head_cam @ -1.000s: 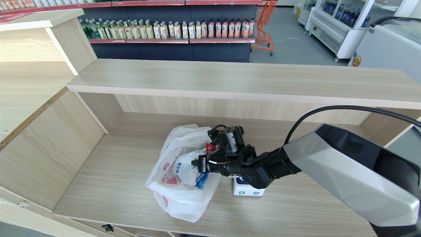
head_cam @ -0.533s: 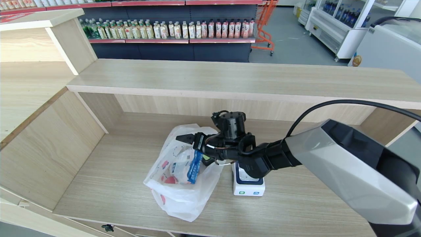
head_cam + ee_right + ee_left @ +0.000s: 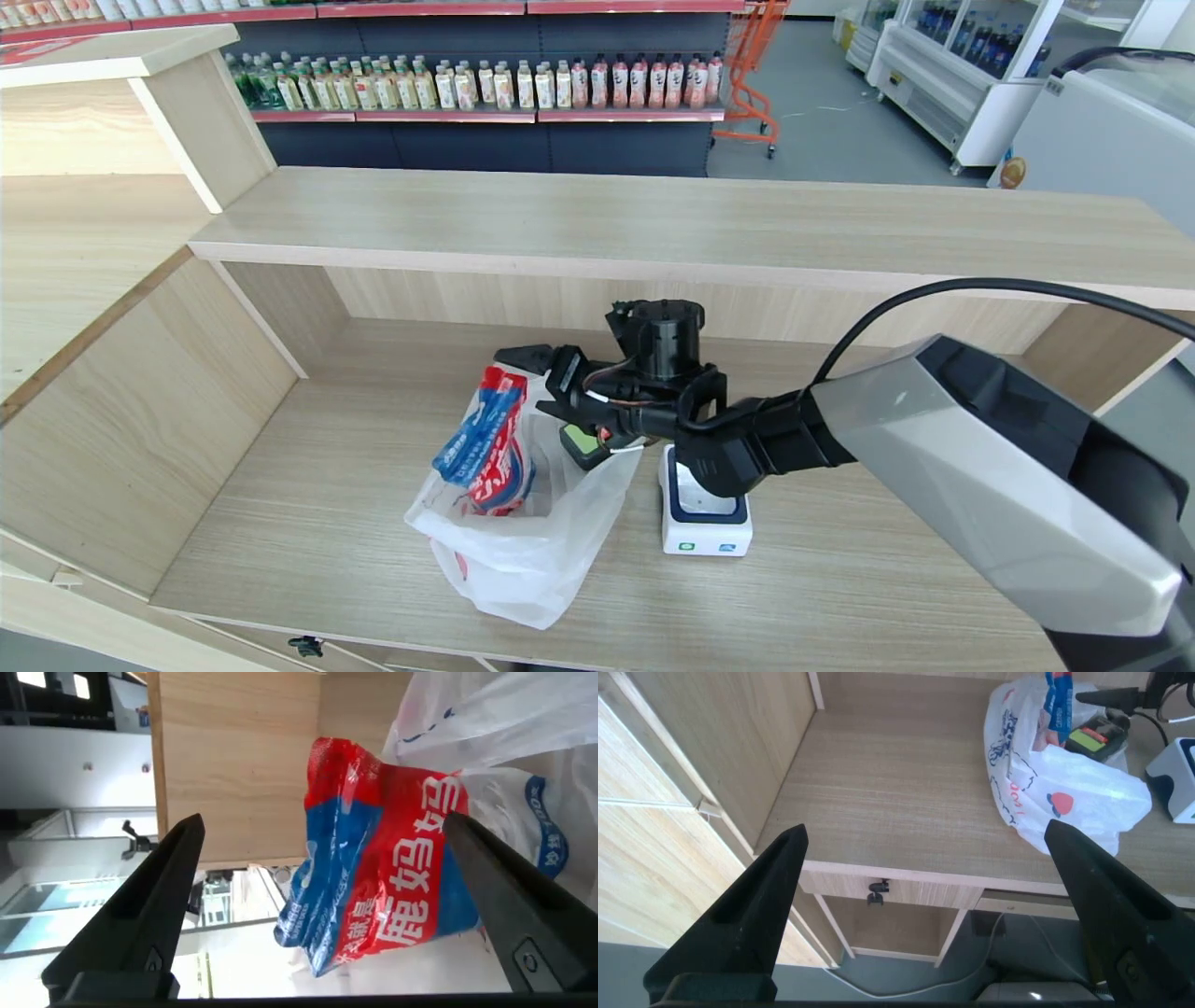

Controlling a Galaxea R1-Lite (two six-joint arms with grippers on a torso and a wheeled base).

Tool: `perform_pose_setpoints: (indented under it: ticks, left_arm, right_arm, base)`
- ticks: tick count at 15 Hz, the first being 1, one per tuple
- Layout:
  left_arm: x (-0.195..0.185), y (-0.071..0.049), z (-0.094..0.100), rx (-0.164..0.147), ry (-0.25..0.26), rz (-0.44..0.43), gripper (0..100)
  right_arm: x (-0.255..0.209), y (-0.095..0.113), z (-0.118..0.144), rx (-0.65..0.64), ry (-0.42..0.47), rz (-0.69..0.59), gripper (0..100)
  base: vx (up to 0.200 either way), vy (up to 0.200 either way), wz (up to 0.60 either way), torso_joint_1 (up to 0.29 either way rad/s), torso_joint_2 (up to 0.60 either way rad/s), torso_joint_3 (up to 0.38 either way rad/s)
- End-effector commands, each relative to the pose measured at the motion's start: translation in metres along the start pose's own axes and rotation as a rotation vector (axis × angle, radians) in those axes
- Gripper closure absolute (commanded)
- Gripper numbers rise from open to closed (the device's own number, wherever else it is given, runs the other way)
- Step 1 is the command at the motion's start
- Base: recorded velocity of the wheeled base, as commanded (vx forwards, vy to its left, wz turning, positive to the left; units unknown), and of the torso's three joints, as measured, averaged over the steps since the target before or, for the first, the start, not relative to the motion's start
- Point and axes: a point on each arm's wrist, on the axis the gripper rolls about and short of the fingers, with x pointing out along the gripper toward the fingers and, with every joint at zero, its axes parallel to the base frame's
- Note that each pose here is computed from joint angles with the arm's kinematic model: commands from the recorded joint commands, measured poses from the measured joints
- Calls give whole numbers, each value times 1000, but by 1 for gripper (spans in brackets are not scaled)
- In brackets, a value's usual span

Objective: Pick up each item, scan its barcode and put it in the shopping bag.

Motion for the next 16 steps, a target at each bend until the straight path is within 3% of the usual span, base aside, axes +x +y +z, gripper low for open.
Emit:
perform_pose_setpoints:
  ticks: [1,4,6,7,8,9,13,16]
  left_arm:
    - [0,0,0,0,0,-1,0]
    - [0,0,0,0,0,-1,0]
    - [0,0,0,0,0,-1,0]
    - [0,0,0,0,0,-1,0]
    - [0,0,0,0,1,-1,0]
    - [0,0,0,0,0,-1,0]
    - [0,0,0,0,0,-1,0]
    - [0,0,0,0,0,-1,0]
  right_arm:
    - [-9,2,3,2,-3,-12,0]
    - [-54,-10,17,40,-22,-110,0]
    - [-82,3,24,40,-34,-117,0]
    - [-113,31,27,-4,-55,-98,0]
    - [-129,44,26,-31,-65,-91,0]
    - [-167,63,14,-114,-61,-97,0]
    - [-294,76,-26,-569,-73,-249,0]
    - [-358,66,-51,-758,-112,-661,0]
  base:
    - [0,0,0,0,0,0]
    - [0,0,0,0,0,0]
    - [0,0,0,0,0,0]
    - [0,0,0,0,0,0]
    - [0,0,0,0,0,0]
    - [0,0,0,0,0,0]
    - [0,0,0,0,0,0]
    - [0,0,0,0,0,0]
